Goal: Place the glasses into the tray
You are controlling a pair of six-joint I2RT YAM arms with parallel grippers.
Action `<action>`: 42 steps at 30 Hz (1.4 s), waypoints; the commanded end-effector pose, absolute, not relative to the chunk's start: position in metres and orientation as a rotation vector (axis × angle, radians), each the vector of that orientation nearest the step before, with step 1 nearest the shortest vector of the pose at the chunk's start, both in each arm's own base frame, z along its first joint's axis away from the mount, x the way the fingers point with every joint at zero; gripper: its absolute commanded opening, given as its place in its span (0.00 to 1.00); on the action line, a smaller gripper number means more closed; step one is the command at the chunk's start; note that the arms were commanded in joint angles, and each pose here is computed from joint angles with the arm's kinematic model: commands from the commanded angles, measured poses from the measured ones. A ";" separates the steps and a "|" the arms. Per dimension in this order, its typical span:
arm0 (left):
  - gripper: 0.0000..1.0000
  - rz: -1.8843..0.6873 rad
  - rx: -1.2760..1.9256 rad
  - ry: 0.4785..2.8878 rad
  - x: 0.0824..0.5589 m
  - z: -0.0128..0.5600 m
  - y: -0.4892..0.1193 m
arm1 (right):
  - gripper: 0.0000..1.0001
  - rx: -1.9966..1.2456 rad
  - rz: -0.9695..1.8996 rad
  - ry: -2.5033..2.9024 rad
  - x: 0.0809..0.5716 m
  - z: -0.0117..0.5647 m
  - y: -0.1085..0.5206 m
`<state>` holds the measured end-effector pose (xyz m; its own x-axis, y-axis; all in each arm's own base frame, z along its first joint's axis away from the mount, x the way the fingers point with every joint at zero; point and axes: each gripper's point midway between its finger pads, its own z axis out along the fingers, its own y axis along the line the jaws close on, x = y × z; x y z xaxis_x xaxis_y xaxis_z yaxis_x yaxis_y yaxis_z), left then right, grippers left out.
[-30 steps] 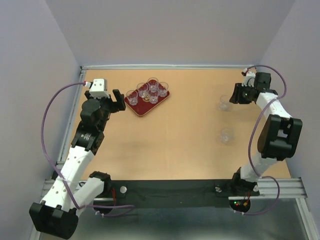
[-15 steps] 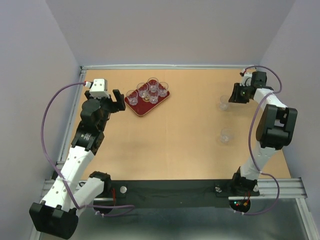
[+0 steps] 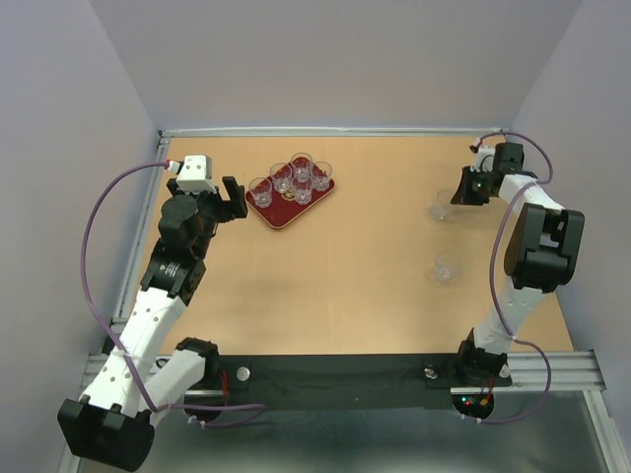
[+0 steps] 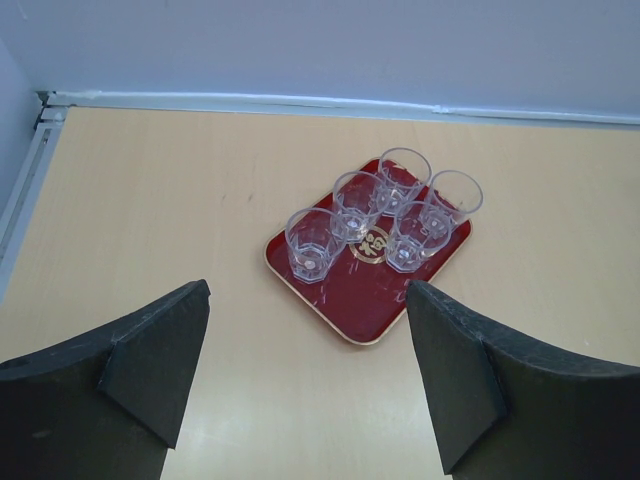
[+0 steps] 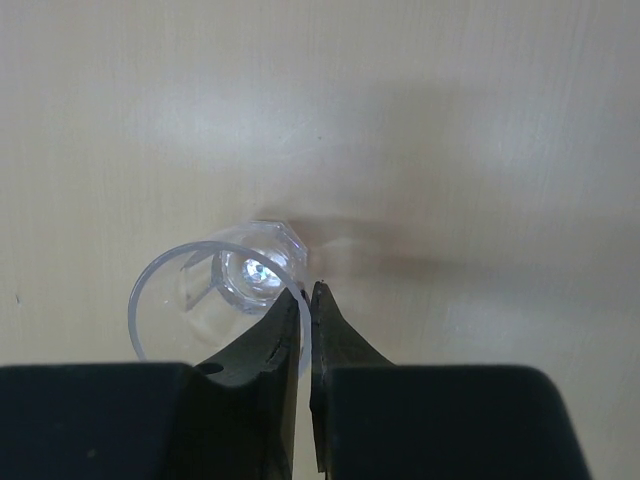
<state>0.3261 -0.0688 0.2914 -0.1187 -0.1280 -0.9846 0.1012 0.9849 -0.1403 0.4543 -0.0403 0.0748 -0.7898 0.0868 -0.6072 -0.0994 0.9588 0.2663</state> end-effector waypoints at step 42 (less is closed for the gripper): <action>0.93 -0.050 -0.188 1.471 0.300 0.333 -0.022 | 0.00 -1.054 0.518 2.032 0.431 0.169 0.341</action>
